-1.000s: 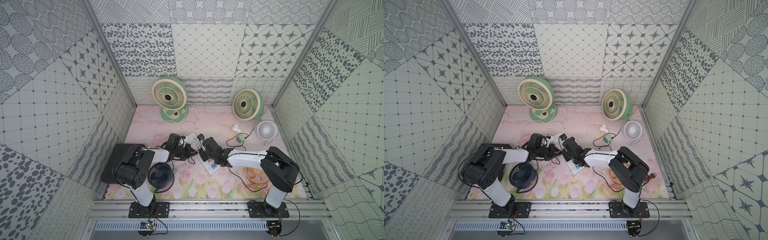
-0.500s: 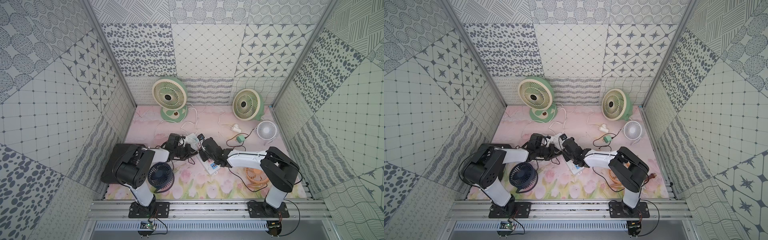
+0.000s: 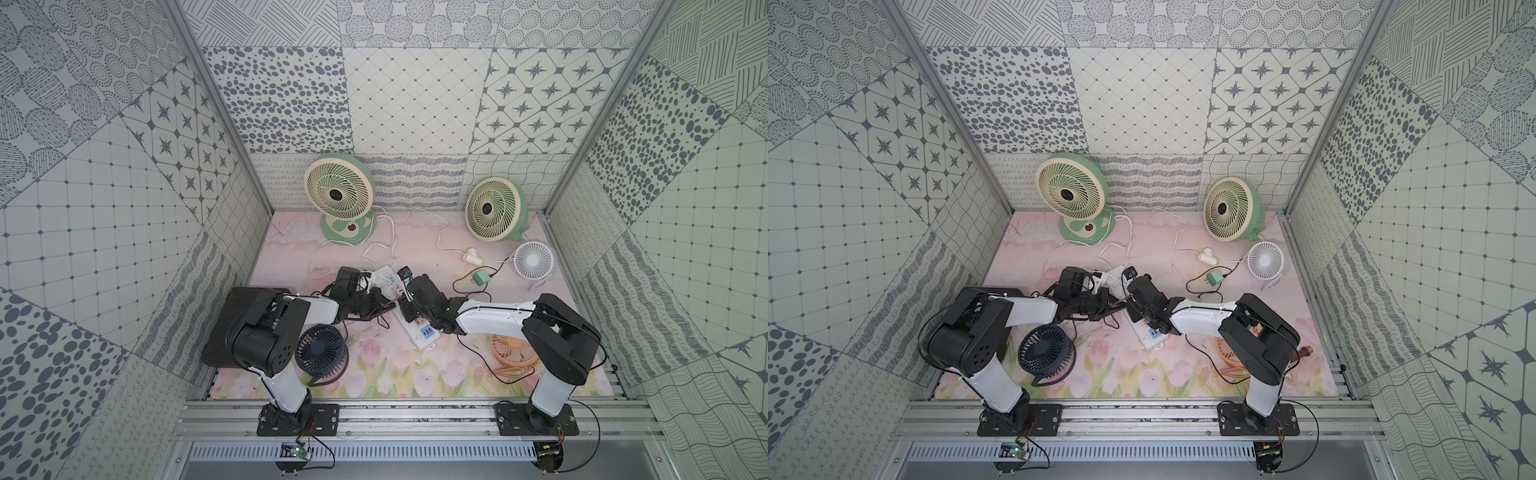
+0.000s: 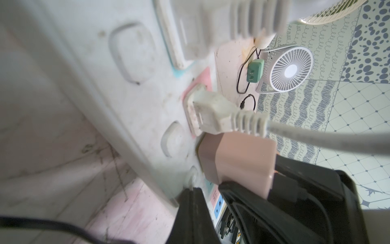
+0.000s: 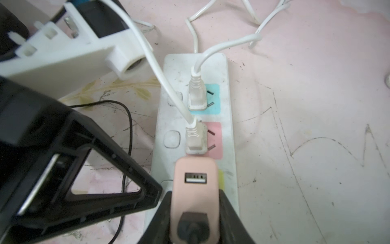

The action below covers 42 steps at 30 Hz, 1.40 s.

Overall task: Unplug the desk fan from the power strip
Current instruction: Remove the plug from the socket.

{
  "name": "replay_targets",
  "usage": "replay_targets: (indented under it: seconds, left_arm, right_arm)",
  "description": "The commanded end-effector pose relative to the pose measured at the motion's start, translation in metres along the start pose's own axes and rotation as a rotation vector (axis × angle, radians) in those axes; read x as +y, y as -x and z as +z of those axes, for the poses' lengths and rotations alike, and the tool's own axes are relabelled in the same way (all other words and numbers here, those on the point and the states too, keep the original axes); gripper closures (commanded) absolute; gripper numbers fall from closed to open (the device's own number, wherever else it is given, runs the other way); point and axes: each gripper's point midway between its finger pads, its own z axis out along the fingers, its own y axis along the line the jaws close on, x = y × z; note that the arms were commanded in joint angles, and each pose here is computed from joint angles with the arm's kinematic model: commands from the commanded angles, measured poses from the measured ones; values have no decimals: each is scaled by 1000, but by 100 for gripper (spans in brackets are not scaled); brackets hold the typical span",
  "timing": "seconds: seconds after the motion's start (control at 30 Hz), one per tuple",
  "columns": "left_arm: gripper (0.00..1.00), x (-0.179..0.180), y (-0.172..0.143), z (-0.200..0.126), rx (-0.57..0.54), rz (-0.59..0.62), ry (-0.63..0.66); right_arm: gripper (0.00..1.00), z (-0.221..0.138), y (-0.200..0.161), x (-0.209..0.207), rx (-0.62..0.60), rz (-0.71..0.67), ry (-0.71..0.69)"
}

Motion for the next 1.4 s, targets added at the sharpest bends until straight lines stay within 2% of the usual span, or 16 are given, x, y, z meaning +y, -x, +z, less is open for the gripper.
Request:
replay_targets:
  seconds: [0.0, 0.17, 0.27, 0.43, 0.53, 0.7, 0.8, 1.03, 1.13, 1.27, 1.37]
  left_arm:
    - [100, 37, -4, 0, -16, -82, 151]
    - [100, 38, -4, -1, -18, -83, 153]
    - [100, 37, -3, 0, -17, -82, 151]
    - [100, 38, -4, 0, -17, -85, 151]
    - [100, 37, -4, -1, -18, -83, 150]
    - [100, 37, -4, -2, -18, -83, 151]
    - [100, 36, -3, -2, -19, -83, 149]
    - [100, 37, -3, -2, -20, -84, 151]
    - [100, 36, -3, -2, -19, -87, 150]
    - [100, 35, -2, -2, -20, -85, 149]
    - [100, 35, -2, -2, -20, -85, 148]
  right_arm:
    - [91, -6, 25, 17, -76, 8, 49]
    - [91, -9, 27, 1, -99, 166, 132]
    - [91, -9, 28, 7, -91, 136, 134]
    - [91, -7, 28, 22, -72, -7, 58]
    - [91, -8, 28, 16, -74, 22, 56]
    - [92, -10, 29, -3, -96, 176, 120]
    - [91, -11, 30, 1, -93, 147, 119]
    - [91, -9, 30, 21, -69, -34, 32]
    - [91, -8, 27, 15, -66, -8, 29]
    - [91, -8, 26, 4, -74, 113, 94]
    - [91, -7, 27, 9, -66, 99, 108]
